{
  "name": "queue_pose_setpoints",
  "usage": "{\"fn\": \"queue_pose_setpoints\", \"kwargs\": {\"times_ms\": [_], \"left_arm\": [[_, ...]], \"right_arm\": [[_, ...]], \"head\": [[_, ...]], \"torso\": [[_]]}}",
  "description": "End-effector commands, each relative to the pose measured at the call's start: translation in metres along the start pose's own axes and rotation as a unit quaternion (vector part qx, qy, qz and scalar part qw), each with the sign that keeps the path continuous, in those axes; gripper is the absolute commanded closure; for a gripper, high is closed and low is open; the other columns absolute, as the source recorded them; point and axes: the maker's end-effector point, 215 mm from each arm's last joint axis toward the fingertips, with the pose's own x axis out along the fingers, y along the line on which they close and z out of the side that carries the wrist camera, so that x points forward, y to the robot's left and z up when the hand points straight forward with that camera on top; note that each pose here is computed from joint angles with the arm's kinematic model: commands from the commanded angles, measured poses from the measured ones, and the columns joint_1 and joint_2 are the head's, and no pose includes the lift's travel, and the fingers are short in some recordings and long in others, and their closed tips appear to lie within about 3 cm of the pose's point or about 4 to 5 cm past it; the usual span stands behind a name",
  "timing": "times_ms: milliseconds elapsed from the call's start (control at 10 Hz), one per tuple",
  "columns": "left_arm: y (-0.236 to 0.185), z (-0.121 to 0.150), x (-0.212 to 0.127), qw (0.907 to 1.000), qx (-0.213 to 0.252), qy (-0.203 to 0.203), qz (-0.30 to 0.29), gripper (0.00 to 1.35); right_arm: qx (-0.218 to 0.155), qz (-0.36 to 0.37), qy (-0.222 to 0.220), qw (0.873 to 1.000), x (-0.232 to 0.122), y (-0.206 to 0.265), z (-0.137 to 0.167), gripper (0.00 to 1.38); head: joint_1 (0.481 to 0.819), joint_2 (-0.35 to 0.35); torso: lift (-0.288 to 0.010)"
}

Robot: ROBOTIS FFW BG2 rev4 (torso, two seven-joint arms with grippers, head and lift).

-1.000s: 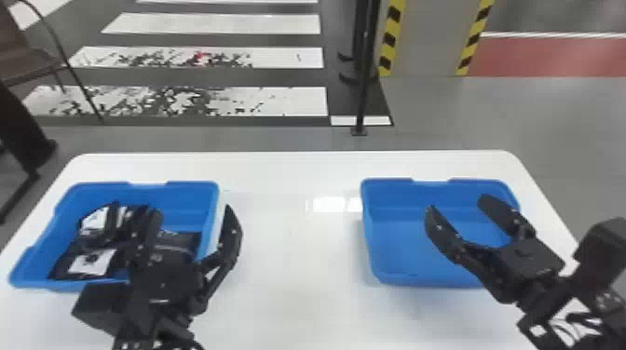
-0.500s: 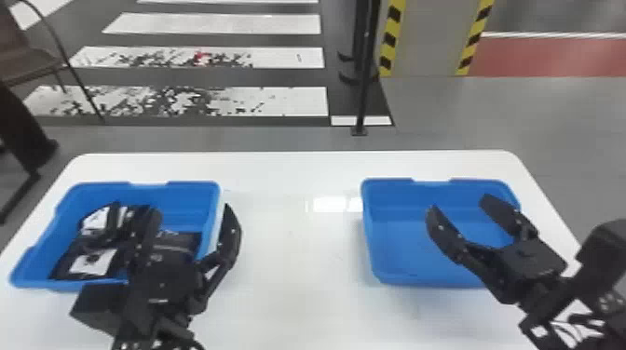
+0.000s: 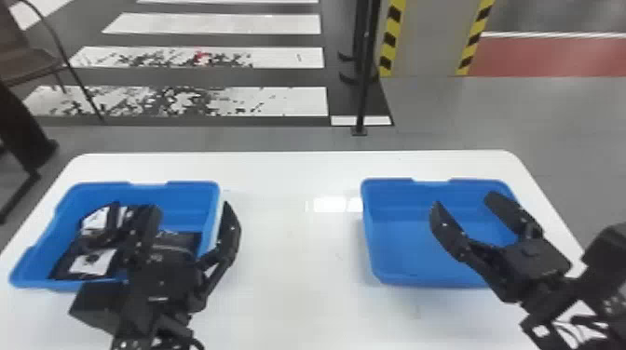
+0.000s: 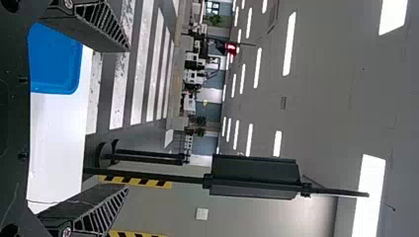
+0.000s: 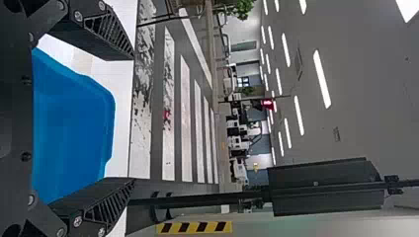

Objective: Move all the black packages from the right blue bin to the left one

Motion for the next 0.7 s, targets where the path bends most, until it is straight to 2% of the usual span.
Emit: {"fn": "queue_pose_setpoints", "kwargs": {"times_ms": [0, 600], "left_arm": [[0.0001, 0.0012, 0.0001, 1.0000, -0.001, -0.002, 0.000, 0.06], [0.0006, 0.0001, -0.0008, 1.0000, -0.003, 0.000, 0.001, 0.07]], "right_arm": [[0.002, -0.001, -0.002, 1.000, -0.0004, 0.0000, 0.0009, 0.17], [0.005, -0.006, -0.003, 1.000, -0.0032, -0.0017, 0.0016, 0.17]], "head": [[0.695, -0.005], [0.695, -0.007]], "torso": [[-0.154], [-0.154]]}}
